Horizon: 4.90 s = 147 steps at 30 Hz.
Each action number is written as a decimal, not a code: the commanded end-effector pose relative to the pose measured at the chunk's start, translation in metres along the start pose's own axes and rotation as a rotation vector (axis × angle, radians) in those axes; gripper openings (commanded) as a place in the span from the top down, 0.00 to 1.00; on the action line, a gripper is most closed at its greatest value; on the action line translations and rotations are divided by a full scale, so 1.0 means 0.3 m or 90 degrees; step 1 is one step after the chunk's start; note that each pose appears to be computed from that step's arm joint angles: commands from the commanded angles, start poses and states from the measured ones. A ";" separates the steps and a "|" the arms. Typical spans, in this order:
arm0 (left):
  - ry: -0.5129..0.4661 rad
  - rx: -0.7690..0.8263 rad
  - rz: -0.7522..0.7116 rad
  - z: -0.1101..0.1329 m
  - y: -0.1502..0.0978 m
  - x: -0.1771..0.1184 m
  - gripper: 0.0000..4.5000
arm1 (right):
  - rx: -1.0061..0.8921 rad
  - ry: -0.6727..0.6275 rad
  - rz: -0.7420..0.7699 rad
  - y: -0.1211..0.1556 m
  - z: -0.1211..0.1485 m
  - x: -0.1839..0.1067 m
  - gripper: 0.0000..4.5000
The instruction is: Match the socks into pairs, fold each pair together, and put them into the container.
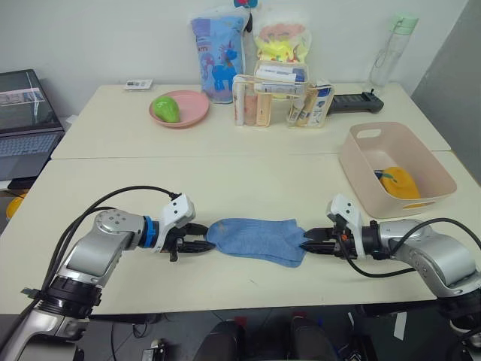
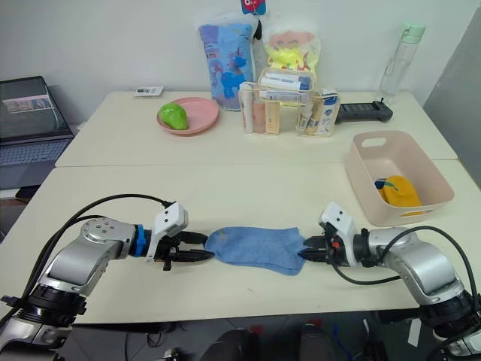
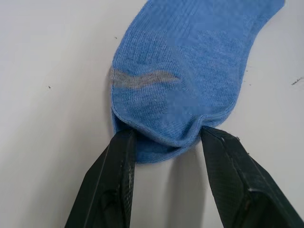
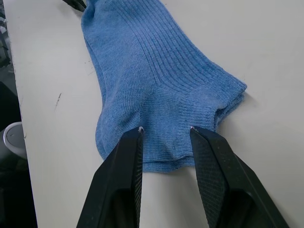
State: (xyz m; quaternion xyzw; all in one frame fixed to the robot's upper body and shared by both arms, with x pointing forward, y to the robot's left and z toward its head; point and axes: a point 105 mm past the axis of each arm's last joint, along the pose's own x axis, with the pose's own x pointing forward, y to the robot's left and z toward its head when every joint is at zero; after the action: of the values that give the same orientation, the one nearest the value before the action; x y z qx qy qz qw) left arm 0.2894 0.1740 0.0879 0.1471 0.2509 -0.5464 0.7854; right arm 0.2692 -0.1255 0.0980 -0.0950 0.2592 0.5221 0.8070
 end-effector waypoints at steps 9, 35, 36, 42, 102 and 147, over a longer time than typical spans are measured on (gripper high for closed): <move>-0.026 -0.020 -0.002 0.049 0.005 -0.045 0.51 | -0.026 -0.013 0.003 0.009 0.022 -0.005 0.63; -0.018 -0.037 0.016 0.039 0.017 -0.031 1.00 | -0.026 -0.021 0.004 0.006 0.032 -0.002 0.99; -0.018 -0.036 0.015 0.040 0.017 -0.031 1.00 | -0.026 -0.022 0.001 0.002 0.033 -0.004 0.99; -0.017 -0.034 0.014 0.040 0.016 -0.031 1.00 | -0.030 -0.033 -0.019 -0.025 0.055 -0.019 0.95; -0.045 -0.098 0.010 0.082 0.027 -0.088 1.00 | 0.093 -0.085 0.043 0.028 0.106 -0.034 0.99; -0.040 -0.045 0.018 0.058 0.037 -0.066 0.74 | 0.075 -0.054 0.022 0.000 0.051 -0.016 0.62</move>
State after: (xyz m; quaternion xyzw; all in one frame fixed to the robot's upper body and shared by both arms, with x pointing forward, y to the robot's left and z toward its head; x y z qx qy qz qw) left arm 0.2971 0.1849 0.1038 0.0949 0.2629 -0.5250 0.8039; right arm 0.2707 -0.1216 0.1056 -0.0150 0.2765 0.5208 0.8075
